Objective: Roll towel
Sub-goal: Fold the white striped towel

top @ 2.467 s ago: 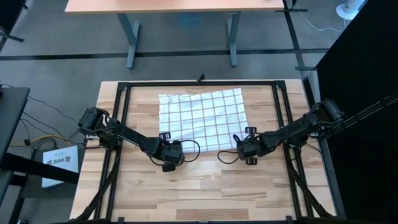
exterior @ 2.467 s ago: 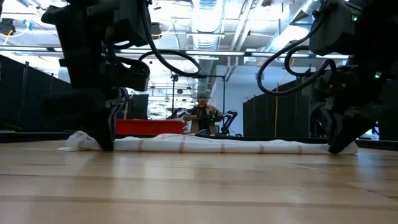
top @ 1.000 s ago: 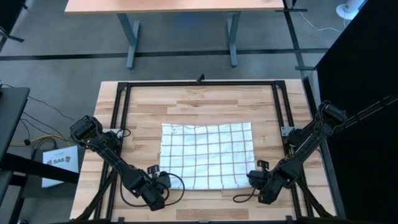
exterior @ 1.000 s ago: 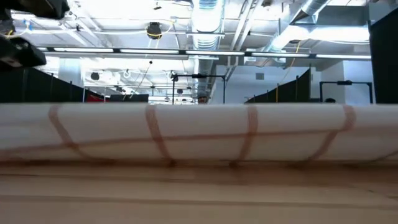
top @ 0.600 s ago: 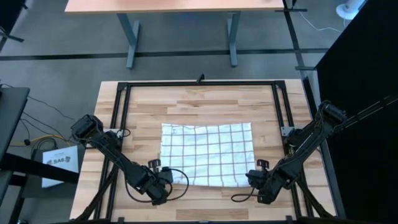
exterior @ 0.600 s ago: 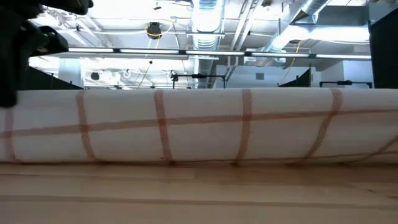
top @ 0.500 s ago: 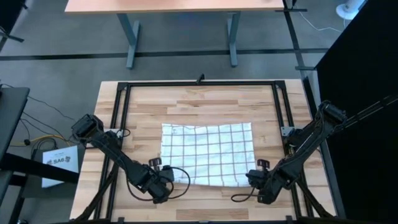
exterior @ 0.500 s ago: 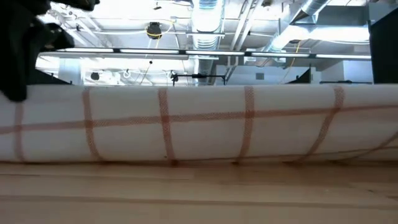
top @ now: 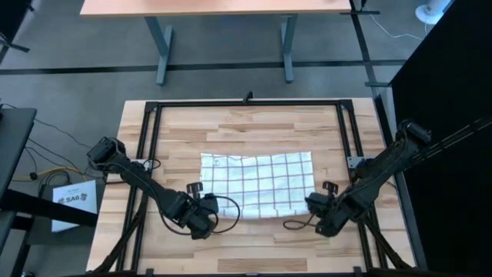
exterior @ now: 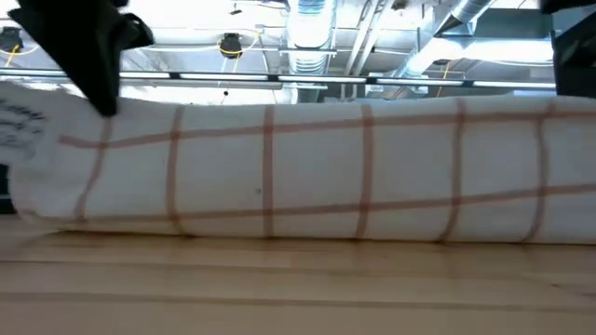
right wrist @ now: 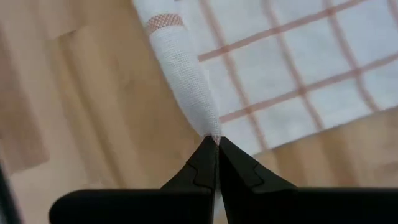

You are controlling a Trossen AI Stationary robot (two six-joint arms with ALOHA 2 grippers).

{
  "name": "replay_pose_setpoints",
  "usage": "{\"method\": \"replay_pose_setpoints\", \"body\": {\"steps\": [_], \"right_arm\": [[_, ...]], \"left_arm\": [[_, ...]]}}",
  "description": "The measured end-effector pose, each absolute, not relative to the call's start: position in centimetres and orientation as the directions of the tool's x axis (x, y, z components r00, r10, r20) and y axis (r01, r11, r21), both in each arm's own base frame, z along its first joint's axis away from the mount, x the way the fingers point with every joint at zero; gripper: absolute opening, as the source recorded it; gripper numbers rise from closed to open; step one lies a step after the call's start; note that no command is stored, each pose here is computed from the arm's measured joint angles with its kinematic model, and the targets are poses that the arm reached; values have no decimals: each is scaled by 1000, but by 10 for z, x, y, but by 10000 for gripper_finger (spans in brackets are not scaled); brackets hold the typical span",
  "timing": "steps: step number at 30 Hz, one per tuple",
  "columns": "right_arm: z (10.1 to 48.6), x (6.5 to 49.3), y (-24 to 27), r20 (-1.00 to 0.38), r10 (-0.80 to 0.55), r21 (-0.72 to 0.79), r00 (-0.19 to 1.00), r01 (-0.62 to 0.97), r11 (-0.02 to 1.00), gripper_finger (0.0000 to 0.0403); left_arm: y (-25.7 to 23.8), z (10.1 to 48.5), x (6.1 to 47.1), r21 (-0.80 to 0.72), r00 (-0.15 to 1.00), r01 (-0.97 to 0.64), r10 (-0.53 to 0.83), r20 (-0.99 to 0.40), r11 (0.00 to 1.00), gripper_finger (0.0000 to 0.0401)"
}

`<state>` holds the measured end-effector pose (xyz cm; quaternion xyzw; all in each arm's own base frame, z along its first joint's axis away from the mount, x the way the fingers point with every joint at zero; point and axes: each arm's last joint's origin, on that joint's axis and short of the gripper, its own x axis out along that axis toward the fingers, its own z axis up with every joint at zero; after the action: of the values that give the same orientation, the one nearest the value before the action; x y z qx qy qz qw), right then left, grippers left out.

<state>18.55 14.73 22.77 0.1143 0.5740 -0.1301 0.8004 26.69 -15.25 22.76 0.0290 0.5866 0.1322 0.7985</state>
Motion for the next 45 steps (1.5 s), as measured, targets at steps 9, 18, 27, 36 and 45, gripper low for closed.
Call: {"method": "replay_pose_setpoints", "body": {"steps": [9,18,27,36,45], "right_arm": [[205,190,121,-971,-116,-17,209,421,907,0],[174,191,102,-978,-82,14,191,454,891,0],[171,200,86,-977,-75,15,200,417,909,0],[171,205,69,-979,-96,-10,178,429,903,57],[170,204,60,-984,-114,-43,138,438,898,169]], "left_arm": [[-126,194,268,234,228,-203,278,-933,951,0],[-115,177,269,233,239,-214,282,-929,948,0],[-112,172,265,247,225,-233,299,-927,941,0],[-111,171,263,262,201,-252,315,-927,931,0],[-103,193,256,210,244,-330,298,-923,920,0]]}}
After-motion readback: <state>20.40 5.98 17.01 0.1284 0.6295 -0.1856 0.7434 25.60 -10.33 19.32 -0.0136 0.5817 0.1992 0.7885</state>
